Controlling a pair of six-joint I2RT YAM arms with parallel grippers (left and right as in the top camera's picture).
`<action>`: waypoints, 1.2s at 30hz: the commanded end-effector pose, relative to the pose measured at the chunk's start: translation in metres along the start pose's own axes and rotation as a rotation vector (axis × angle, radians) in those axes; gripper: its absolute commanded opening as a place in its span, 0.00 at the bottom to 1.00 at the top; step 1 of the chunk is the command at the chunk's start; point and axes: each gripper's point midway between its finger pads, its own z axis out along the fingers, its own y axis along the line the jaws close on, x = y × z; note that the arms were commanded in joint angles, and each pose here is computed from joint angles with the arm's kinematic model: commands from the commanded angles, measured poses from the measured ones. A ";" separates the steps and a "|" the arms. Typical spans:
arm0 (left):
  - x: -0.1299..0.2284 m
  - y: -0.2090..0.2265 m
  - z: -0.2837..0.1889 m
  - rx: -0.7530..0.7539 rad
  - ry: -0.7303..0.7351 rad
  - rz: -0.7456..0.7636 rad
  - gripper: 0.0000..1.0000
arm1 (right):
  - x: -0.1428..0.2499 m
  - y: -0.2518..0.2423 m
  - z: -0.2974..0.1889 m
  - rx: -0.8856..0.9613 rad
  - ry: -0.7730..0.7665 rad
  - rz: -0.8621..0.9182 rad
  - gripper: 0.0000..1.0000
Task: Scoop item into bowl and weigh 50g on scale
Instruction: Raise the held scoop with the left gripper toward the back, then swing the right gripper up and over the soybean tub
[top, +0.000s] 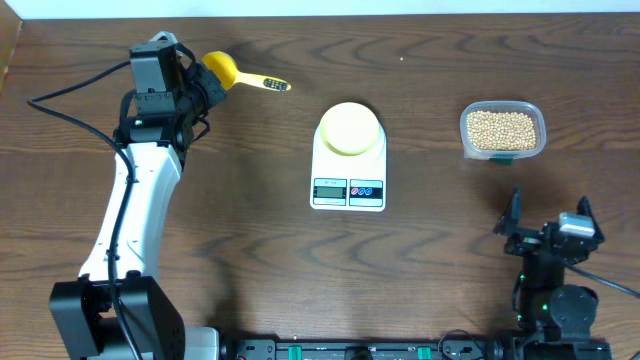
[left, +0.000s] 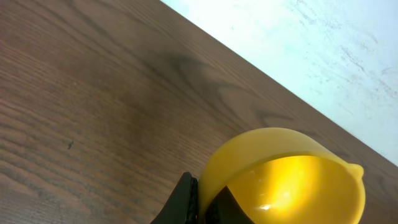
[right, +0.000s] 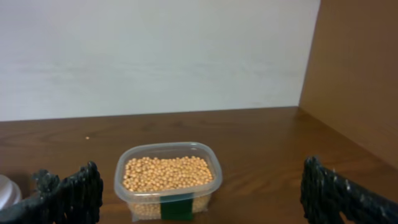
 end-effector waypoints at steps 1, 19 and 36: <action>-0.012 -0.006 -0.007 0.015 -0.033 0.001 0.08 | -0.017 -0.005 0.005 0.021 0.019 0.013 0.99; -0.012 -0.006 -0.007 0.015 -0.033 0.001 0.07 | -0.050 0.053 0.112 -0.260 0.343 -0.038 0.99; -0.012 -0.006 -0.007 0.015 -0.033 0.001 0.08 | -0.088 0.130 0.209 -0.659 0.428 0.262 0.99</action>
